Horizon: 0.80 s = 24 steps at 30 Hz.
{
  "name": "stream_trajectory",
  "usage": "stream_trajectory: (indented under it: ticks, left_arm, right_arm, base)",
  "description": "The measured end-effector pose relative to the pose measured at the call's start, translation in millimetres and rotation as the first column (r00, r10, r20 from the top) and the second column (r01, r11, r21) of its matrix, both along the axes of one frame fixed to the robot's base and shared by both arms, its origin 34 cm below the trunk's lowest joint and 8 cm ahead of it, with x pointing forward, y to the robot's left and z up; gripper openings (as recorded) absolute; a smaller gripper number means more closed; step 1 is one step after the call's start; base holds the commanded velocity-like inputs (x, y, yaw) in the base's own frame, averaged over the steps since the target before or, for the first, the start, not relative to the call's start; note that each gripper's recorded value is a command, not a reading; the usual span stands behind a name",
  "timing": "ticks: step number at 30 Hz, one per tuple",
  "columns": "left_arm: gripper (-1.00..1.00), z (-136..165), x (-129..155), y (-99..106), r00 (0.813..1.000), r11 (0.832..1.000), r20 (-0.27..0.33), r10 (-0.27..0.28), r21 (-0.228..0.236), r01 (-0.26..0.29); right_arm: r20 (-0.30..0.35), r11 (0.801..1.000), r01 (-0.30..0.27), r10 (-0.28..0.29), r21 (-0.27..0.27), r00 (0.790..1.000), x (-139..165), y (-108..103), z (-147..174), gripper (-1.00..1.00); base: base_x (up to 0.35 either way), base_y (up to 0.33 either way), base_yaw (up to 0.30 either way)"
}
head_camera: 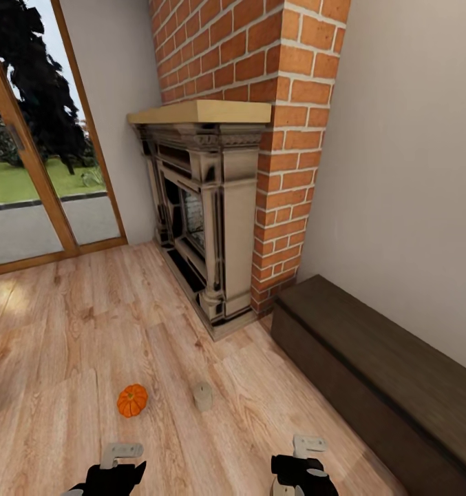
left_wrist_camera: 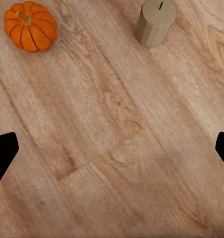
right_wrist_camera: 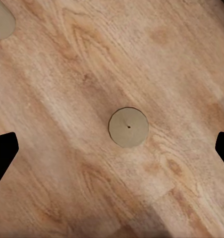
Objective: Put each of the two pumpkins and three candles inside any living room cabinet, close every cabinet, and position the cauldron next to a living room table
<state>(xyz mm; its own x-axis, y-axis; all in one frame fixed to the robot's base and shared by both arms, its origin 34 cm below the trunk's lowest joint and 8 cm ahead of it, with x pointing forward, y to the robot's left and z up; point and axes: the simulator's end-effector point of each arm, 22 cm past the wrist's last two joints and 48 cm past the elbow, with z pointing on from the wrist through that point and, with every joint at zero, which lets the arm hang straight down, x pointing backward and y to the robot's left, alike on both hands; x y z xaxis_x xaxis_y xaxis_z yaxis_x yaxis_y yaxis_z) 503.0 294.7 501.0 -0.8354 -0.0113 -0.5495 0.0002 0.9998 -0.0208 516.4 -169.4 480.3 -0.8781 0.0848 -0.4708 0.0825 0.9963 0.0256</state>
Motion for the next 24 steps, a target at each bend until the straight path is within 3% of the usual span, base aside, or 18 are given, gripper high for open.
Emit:
stream_trajectory:
  ticks: [12, 16, 21, 24]
  left_arm:
    - [1.00, -24, -8, 0, 1.000, 1.000, -0.003, 0.001, -0.003, -0.001]
    - [1.00, -27, -12, -4, 1.000, 1.000, 0.009, 0.011, -0.023, -0.011]
    - [1.00, -35, -16, -6, 1.000, 0.999, 0.013, 0.021, -0.038, -0.020]
    - [1.00, -41, -17, -6, 1.000, 0.999, 0.016, 0.022, -0.041, -0.022]
  right_arm:
    - [0.040, 1.000, 0.011, -0.012, 0.005, 0.999, 6, 0, -18, 1.00]
    - [0.043, 0.999, 0.020, -0.021, 0.027, 0.999, 33, 3, -14, 1.00]
    - [0.033, 0.999, 0.025, -0.026, 0.046, 0.999, 38, 3, -22, 1.00]
    - [0.064, 0.998, 0.030, -0.033, 0.054, 0.997, 44, 5, -23, 1.00]
  base:
    - [0.000, 0.000, 0.000]
    - [0.000, 0.000, 0.000]
    - [0.000, 0.000, 0.000]
    - [0.000, 0.000, 0.000]
